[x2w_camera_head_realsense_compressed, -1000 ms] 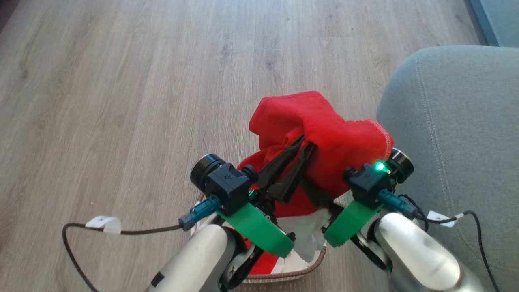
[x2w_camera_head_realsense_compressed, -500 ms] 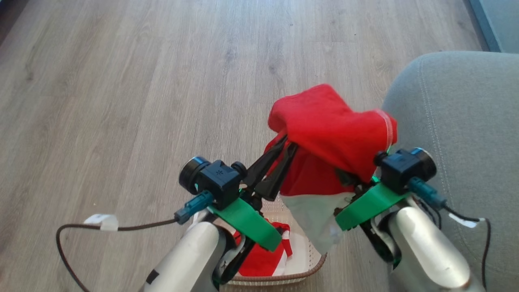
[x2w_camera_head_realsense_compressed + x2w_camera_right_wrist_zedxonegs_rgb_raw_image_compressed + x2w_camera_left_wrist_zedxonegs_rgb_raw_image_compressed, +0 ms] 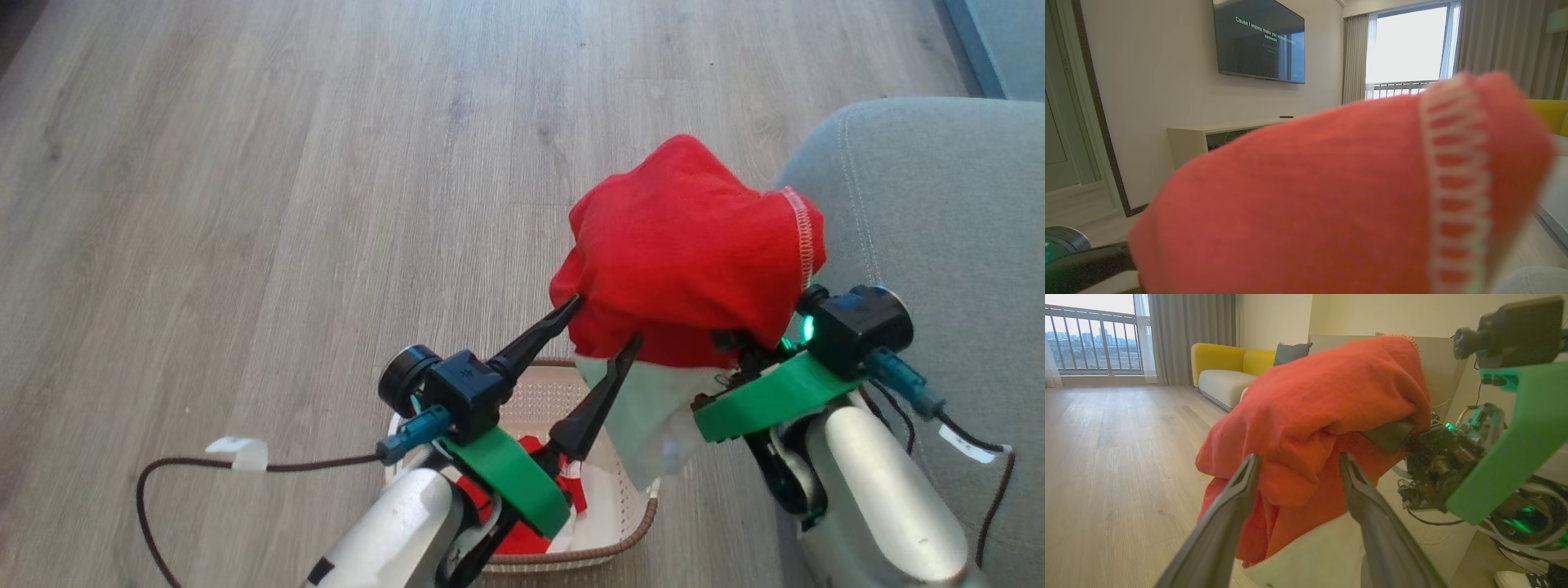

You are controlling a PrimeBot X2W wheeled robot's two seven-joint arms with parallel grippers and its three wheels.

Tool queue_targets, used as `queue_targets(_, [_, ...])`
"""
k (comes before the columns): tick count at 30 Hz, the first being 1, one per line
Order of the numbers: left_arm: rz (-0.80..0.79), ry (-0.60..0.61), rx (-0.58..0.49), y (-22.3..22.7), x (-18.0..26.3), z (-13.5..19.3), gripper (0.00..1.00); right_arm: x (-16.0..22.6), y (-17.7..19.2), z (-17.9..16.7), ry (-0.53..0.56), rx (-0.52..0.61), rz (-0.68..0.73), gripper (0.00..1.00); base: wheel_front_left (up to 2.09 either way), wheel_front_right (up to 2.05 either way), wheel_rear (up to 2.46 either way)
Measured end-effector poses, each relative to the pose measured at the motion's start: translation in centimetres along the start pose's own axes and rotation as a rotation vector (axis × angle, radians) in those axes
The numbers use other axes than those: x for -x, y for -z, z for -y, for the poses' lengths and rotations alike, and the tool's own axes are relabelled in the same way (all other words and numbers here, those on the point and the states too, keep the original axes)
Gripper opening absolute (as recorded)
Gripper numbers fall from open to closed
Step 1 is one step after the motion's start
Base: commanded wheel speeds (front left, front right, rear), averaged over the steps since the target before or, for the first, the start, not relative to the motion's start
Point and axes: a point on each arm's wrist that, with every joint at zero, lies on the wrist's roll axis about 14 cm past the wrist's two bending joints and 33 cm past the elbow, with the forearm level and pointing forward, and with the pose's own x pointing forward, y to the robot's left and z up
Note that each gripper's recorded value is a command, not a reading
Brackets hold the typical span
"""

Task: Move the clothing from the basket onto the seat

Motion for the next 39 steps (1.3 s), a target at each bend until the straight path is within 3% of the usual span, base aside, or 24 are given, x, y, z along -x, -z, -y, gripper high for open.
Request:
queue_targets(9, [-0.029, -0.048, -0.043, 0.9, 0.7, -1.3, 1.00, -0.3, -3.1, 1.4, 0.051, -0.014, 0.102, 0.00, 0.00, 0.00, 0.00])
queue_targets(22, [-0.102, -0.056, -0.052, 3.4, 2.4, -1.2, 1.00, 2.2, -5.0, 6.3, 0.213, 0.001, 0.149, 0.00, 0.00, 0.00, 0.00])
queue_targets(39, [-0.177, -0.087, 0.003, 6.1, 4.5, -1.2, 1.00, 7.6, -0.5, 10.8, 0.409, -0.022, 0.010, 0.00, 0.00, 0.00, 0.00])
